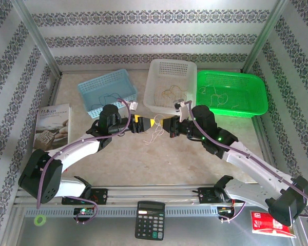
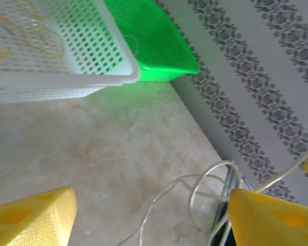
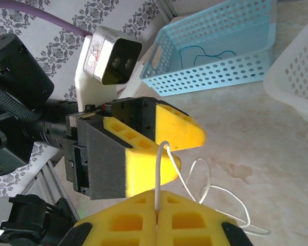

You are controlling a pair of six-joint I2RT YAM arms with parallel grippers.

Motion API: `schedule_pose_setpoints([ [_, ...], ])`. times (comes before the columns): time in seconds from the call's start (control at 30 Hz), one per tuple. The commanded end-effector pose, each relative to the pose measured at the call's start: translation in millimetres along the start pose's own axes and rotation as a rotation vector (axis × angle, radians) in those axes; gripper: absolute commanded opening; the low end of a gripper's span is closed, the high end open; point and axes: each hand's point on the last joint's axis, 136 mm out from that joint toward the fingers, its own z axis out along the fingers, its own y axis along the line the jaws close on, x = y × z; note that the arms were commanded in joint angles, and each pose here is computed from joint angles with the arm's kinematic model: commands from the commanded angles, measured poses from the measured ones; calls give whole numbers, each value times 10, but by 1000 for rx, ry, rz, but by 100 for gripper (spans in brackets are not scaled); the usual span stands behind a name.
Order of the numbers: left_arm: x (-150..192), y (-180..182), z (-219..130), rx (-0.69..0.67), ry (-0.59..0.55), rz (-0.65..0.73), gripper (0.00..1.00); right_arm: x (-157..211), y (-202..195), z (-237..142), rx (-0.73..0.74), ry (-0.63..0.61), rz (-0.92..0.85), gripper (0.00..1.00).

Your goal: Untangle the cables

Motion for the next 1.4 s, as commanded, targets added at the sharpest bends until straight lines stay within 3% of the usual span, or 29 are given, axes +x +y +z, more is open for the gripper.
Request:
schedule_pose_setpoints([
  [0.0, -36, -295, -23, 136, -2, 31, 74, -128, 222, -94, -69, -25, -36, 0],
  [0.2, -31, -328, -10, 180, -3, 7, 69, -174, 287, -130, -95, -41, -38, 0],
  [0.47, -29, -339, 30, 218, 2, -14, 54, -202, 302, -158, -96, -54, -37, 0],
  [0.6, -18, -353, 37, 233, 8, -19, 40, -202, 295, -156, -94, -56, -34, 0],
  [0.9, -47, -364, 52, 244, 1, -25, 37, -195, 281, -136, -94, -57, -26, 0],
  [1.23, -65, -367, 55, 255, -11, -36, 11, -199, 257, -162, -82, -66, -30, 0],
  [1.3, -56, -344, 56, 248, -13, -41, 2, -208, 236, -169, -74, -71, -30, 0],
  [1.37, -28, -308, 58, 236, -13, -47, 0, -244, 187, -187, -54, -87, -26, 0],
])
